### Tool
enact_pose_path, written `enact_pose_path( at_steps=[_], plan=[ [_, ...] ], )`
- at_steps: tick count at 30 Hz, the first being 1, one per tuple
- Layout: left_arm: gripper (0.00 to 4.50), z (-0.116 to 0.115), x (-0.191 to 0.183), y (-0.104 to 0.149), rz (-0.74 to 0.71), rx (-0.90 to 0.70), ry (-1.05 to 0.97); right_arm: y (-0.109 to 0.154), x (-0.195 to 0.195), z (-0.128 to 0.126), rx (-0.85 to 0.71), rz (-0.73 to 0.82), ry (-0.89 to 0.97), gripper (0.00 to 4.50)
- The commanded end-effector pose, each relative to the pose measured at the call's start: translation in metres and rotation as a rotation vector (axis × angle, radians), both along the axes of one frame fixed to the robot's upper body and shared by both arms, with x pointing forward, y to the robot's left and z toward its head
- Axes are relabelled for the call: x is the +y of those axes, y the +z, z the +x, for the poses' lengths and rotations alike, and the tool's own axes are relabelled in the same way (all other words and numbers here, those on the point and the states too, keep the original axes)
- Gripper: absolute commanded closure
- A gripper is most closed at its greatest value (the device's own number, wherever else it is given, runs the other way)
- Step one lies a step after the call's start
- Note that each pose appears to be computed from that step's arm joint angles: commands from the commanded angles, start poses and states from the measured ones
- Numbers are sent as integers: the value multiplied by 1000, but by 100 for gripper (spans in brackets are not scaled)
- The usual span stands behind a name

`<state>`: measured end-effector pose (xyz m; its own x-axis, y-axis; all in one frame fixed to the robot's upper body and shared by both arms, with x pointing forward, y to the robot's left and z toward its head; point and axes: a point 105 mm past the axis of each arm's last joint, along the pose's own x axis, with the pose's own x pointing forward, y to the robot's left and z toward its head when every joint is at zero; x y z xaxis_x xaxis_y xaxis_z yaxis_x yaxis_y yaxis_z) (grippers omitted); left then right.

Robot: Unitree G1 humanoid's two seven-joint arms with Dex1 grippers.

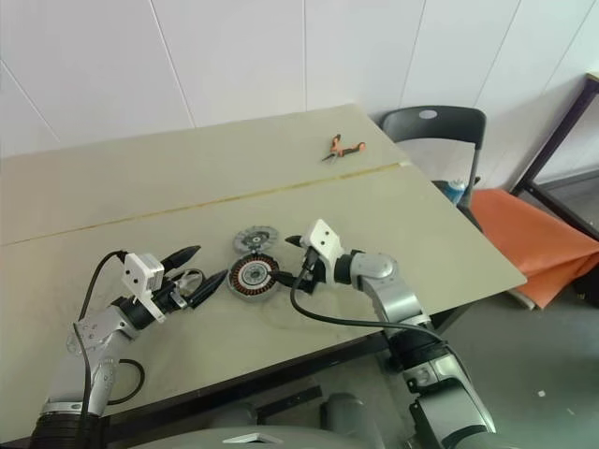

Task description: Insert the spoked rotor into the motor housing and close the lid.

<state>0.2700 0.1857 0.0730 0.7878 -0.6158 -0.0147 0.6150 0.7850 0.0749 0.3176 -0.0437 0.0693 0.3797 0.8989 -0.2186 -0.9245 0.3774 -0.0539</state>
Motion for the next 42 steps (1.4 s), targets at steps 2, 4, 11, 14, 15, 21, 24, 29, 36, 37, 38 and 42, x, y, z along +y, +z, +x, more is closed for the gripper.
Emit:
enact_pose_path(
  at_steps=[2,4,11,14,15,21,24,29,36,37,38,42],
  plan=[
    [0,3,-4,9,11,-44,-18,15,3,1,-54,14,21,1],
    [0,3,-4,9,11,-44,-18,15,3,2,-56,12,21,1],
    [0,3,-3,8,11,-42,-24,12,-12,3,-45,-23,18,1],
    [0,3,-4,7,9,-39,-34,7,-25,3,-28,-70,23,1],
    [0,3,-5,6,8,-39,-39,5,-30,2,-21,-87,25,1],
    [0,2,-9,7,1,-35,-72,-10,-48,-4,35,-177,54,1],
    [0,1,-9,7,3,-32,-80,-16,-48,-6,56,-197,64,1],
    [0,0,-7,5,7,-28,-83,-25,-47,-11,92,-224,78,1],
    [0,-1,-5,2,12,-24,-82,-27,-47,-11,99,-225,70,1],
    [0,-1,-5,2,12,-24,-82,-28,-47,-11,101,-226,69,1],
    [0,-1,-5,2,12,-25,-82,-29,-48,-11,105,-229,67,1],
    [0,-2,-6,3,12,-27,-82,-35,-53,-9,123,-256,46,1]
  ],
)
